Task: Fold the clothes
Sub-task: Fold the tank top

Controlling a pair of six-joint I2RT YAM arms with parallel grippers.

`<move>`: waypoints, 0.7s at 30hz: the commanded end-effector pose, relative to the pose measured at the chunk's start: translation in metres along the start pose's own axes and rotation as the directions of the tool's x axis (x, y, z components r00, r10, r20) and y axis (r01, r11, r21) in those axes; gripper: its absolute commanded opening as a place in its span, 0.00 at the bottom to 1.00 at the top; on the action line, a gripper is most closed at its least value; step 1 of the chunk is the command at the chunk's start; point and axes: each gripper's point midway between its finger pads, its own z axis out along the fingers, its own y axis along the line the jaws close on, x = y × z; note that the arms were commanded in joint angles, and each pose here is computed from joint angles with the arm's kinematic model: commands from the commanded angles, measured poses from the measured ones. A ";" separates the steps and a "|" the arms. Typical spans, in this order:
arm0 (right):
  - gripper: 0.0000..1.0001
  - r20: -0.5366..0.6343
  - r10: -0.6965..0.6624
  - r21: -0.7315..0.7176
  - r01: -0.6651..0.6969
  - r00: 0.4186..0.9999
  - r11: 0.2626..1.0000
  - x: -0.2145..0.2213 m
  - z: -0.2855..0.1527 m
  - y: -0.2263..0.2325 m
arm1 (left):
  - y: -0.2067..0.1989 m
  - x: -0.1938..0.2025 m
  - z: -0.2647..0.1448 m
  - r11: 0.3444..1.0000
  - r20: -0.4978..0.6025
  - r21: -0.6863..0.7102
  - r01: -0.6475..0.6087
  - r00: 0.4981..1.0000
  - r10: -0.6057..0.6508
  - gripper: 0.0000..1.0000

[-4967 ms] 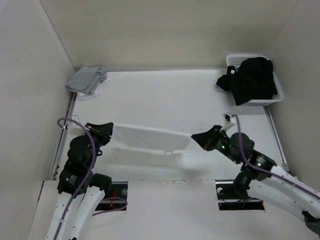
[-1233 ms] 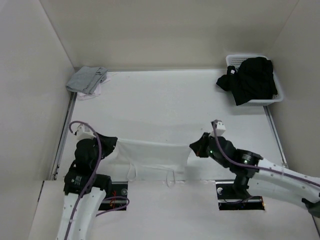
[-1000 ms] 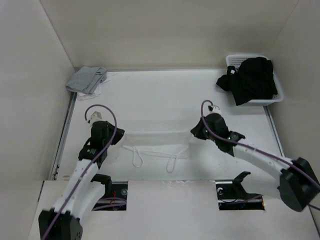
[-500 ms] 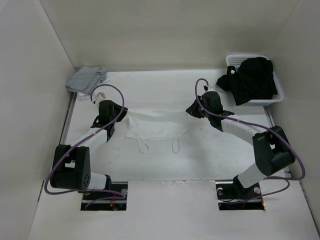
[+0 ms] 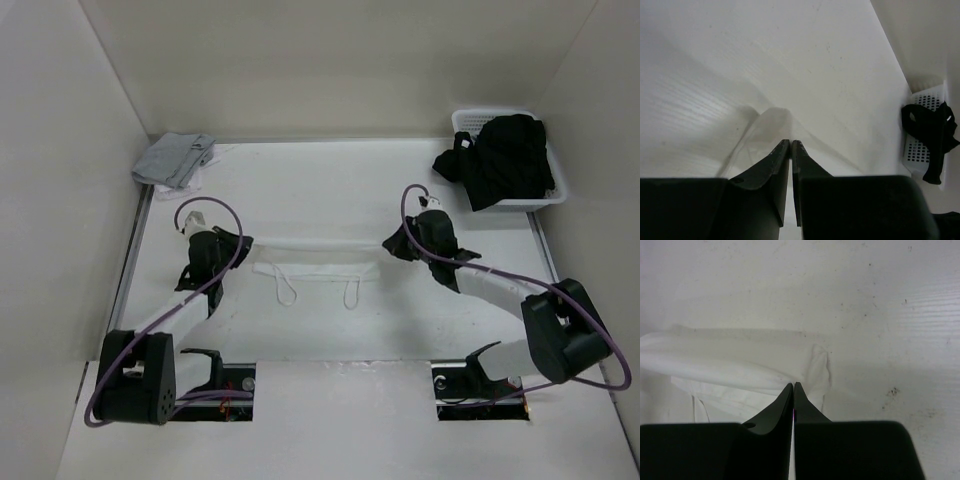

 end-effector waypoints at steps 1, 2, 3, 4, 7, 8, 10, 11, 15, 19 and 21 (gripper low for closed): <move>0.04 0.081 -0.014 -0.050 0.018 0.997 0.999 -0.007 -0.012 0.015 | -0.011 -0.010 -0.018 0.995 0.055 0.099 0.000 0.998 -0.005 0.06; 0.04 0.077 -0.021 -0.052 0.025 0.997 0.998 0.000 -0.015 0.015 | -0.009 -0.009 -0.023 0.994 0.064 0.106 0.000 0.998 -0.007 0.06; 0.04 0.072 -0.027 -0.054 0.031 0.997 0.998 0.007 -0.018 0.016 | -0.008 -0.009 -0.028 0.994 0.069 0.113 -0.005 0.998 -0.003 0.06; 0.04 0.065 -0.032 -0.052 0.035 0.997 0.998 0.013 -0.021 0.016 | -0.007 -0.007 -0.031 0.993 0.072 0.119 -0.008 0.997 -0.001 0.06; 0.04 0.046 -0.041 -0.039 0.043 0.998 0.998 0.033 -0.027 0.014 | -0.002 -0.001 -0.042 0.991 0.066 0.130 -0.014 0.998 0.006 0.06; 0.04 0.035 -0.044 -0.031 0.045 0.998 0.998 0.041 -0.029 0.013 | 0.002 0.003 -0.044 0.992 0.059 0.127 -0.016 0.998 0.008 0.06; 0.04 0.015 -0.048 -0.019 0.048 0.999 0.999 0.054 -0.032 0.010 | 0.009 0.010 -0.048 0.993 0.050 0.119 -0.022 0.999 0.016 0.06; 0.05 0.006 -0.050 -0.013 0.050 0.999 0.999 0.060 -0.033 0.008 | 0.014 0.012 -0.049 0.994 0.045 0.110 -0.022 0.999 0.017 0.06; 0.05 -0.023 -0.034 0.030 0.035 0.999 0.999 0.077 -0.033 -0.003 | 0.030 0.026 -0.056 0.995 0.018 0.093 -0.019 1.000 0.017 0.06; 0.08 -0.044 -0.019 0.060 0.021 0.999 0.998 0.081 -0.034 -0.009 | 0.048 0.040 -0.063 0.998 -0.006 0.066 -0.008 1.000 0.008 0.07; 0.09 -0.062 -0.005 0.087 0.011 0.998 0.996 0.085 -0.035 -0.013 | 0.054 0.043 -0.066 0.999 -0.010 0.046 0.007 1.000 -0.006 0.09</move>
